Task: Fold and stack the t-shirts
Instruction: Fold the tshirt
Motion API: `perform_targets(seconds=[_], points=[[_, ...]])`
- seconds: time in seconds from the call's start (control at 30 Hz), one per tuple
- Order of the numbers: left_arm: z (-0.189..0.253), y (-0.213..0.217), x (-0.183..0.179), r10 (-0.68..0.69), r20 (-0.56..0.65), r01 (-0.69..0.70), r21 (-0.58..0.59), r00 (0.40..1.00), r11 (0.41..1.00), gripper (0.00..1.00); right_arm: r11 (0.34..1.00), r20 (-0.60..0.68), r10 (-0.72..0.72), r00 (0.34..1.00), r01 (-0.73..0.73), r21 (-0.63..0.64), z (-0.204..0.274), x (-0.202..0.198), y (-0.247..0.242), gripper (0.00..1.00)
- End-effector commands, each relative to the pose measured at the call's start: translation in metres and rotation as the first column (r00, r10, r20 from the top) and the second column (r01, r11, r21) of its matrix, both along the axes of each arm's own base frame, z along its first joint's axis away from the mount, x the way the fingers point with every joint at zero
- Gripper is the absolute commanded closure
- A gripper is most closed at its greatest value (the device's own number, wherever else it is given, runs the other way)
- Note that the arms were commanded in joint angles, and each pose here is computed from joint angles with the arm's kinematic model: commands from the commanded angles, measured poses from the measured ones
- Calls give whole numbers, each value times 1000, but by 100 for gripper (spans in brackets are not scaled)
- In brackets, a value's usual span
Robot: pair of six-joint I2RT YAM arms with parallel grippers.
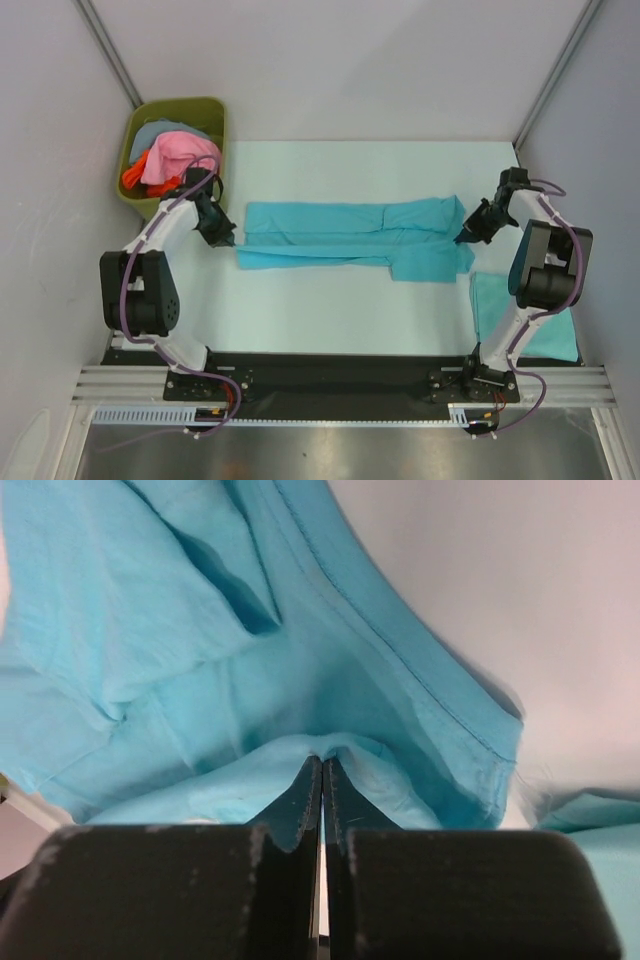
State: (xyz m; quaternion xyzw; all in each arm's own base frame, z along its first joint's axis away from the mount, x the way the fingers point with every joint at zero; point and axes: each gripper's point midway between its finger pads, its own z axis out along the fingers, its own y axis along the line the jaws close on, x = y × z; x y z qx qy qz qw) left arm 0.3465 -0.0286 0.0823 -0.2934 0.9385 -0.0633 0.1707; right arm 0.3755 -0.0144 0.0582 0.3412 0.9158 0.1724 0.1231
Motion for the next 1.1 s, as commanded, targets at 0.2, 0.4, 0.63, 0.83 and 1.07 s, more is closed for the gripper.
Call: perform_targets(seconds=[0.2, 0.4, 0.63, 0.83, 1.07], points=[[-15, 13, 69, 37, 179, -41, 20, 983, 999, 100, 1000, 105, 19, 994, -21, 19, 18, 34, -4, 100], [-19, 12, 85, 30, 186, -36, 29, 982, 999, 100, 999, 117, 16, 993, -21, 39, 15, 44, -3, 100], [-27, 14, 99, 28, 180, -36, 42, 983, 998, 99, 999, 125, 7, 992, -13, 50, 10, 61, -8, 100], [-34, 4, 106, -5, 148, -5, 70, 989, 998, 99, 997, 94, 2, 996, -9, 76, -1, 66, -7, 96], [-20, 4, 110, -49, 157, 23, 163, 986, 986, 62, 998, 103, 42, 994, -46, 43, 3, 69, -12, 66]])
